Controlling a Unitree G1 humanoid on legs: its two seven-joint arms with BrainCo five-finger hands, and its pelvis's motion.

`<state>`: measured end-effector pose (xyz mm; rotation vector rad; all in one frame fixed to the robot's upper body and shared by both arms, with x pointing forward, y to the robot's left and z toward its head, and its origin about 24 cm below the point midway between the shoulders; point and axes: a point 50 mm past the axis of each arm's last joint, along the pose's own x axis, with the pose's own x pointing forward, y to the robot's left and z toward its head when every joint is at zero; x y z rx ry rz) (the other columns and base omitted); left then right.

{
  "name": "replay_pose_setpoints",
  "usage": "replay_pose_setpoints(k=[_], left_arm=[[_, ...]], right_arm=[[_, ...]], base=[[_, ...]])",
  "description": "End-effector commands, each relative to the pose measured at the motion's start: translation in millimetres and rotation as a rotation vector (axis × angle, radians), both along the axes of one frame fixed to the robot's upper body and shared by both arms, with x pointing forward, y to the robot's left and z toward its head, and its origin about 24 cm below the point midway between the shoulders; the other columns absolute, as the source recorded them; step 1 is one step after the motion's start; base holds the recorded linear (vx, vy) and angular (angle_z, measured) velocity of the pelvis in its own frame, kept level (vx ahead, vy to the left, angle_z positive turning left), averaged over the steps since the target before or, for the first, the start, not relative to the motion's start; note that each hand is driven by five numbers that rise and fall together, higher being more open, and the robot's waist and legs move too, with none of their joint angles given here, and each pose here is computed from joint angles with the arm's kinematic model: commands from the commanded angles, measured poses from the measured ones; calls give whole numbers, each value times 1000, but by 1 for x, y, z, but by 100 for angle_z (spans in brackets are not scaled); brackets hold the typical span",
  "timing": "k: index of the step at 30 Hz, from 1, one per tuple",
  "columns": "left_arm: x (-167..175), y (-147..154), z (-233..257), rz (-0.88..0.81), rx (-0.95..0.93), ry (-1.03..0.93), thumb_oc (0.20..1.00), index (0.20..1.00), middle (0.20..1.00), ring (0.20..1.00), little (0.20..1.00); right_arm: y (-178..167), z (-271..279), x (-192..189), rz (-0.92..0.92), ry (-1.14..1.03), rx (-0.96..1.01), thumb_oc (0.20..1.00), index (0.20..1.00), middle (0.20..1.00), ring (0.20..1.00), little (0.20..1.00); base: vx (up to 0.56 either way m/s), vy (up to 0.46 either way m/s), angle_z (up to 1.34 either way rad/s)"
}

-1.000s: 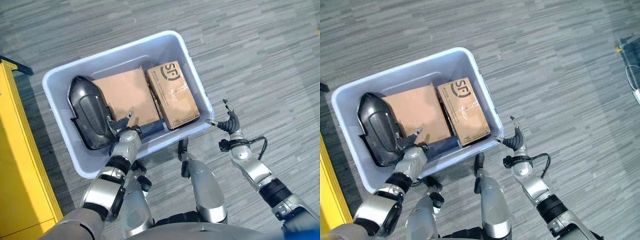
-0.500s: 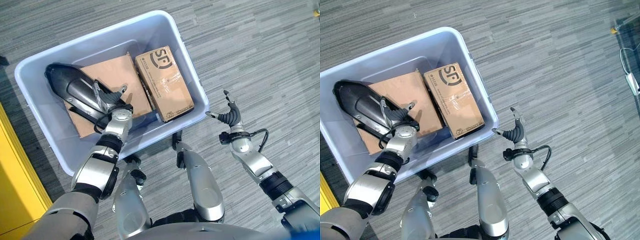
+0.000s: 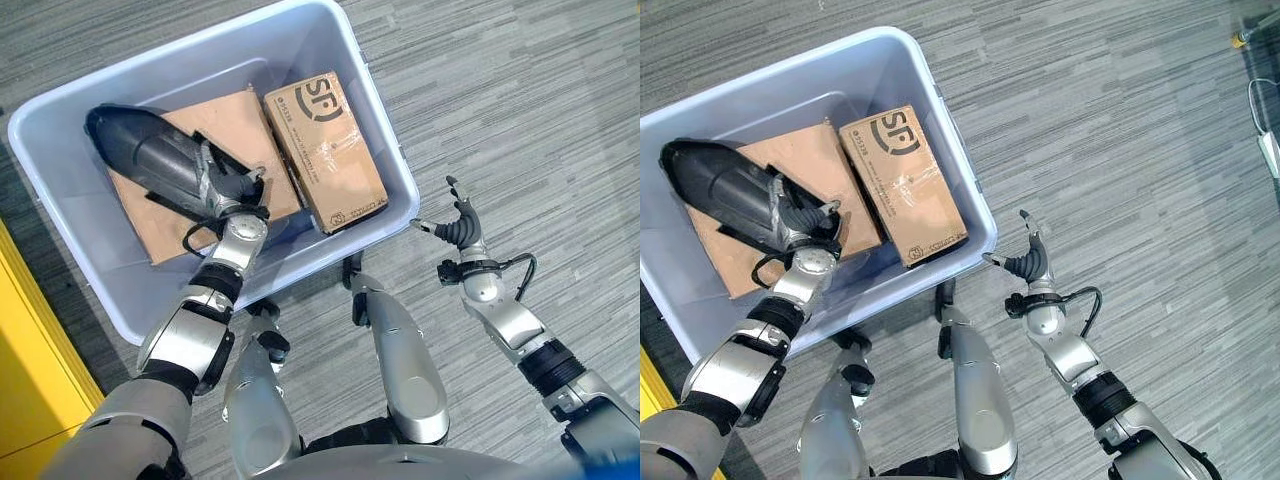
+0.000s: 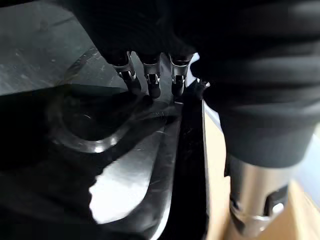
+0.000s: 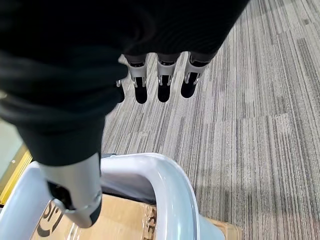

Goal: Move parts from the plastic box to the shelf.

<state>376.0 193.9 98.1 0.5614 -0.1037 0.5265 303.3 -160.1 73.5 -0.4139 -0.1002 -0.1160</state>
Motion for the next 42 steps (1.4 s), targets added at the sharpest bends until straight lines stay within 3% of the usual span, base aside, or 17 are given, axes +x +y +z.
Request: replay_pose_setpoints(k=[1, 4, 11, 19, 24, 29, 35, 39, 42], left_arm=[[-2, -27, -3, -145, 55, -20, 1000, 1000, 1000, 1000, 1000], [-9, -51, -9, -255, 174, -36, 1000, 1000, 1000, 1000, 1000], [-18, -71, -15, -316, 379, -75, 1000, 1000, 1000, 1000, 1000], [-25, -57, -2, -133, 447, -292, 1000, 1000, 1000, 1000, 1000], [-35, -25, 27, 111, 251, -609, 1000, 1000, 1000, 1000, 1000], [-48, -18, 46, 232, 129, -855, 1000, 1000, 1000, 1000, 1000], [-48, -17, 52, 288, 76, -882, 1000, 1000, 1000, 1000, 1000], [-45, -12, 43, 324, -32, -782, 1000, 1000, 1000, 1000, 1000], [-38, -13, 31, 231, -136, -603, 1000, 1000, 1000, 1000, 1000]], right_arm=[[-10, 11, -4, -6, -67, 22, 1000, 1000, 1000, 1000, 1000], [-11, 8, -6, 3, -63, 10, 1000, 1000, 1000, 1000, 1000], [-14, 1, -10, 25, -53, -12, 1000, 1000, 1000, 1000, 1000], [-13, -10, -13, 34, -36, -11, 1000, 1000, 1000, 1000, 1000], [-13, -22, -20, 23, -22, 7, 1000, 1000, 1000, 1000, 1000], [-6, -29, -24, 8, -16, 49, 1000, 1000, 1000, 1000, 1000], [3, -32, -24, 17, 1, 90, 1000, 1000, 1000, 1000, 1000], [8, -35, -25, 20, 12, 112, 1000, 1000, 1000, 1000, 1000], [10, -36, -24, 15, 19, 126, 1000, 1000, 1000, 1000, 1000]], base=[[0, 34, 2], [-1, 44, -1], [1, 31, -1], [0, -11, -1], [-3, -73, 3], [-12, -127, 9], [-2, -123, 13], [1, -98, 5], [1, -80, 9]])
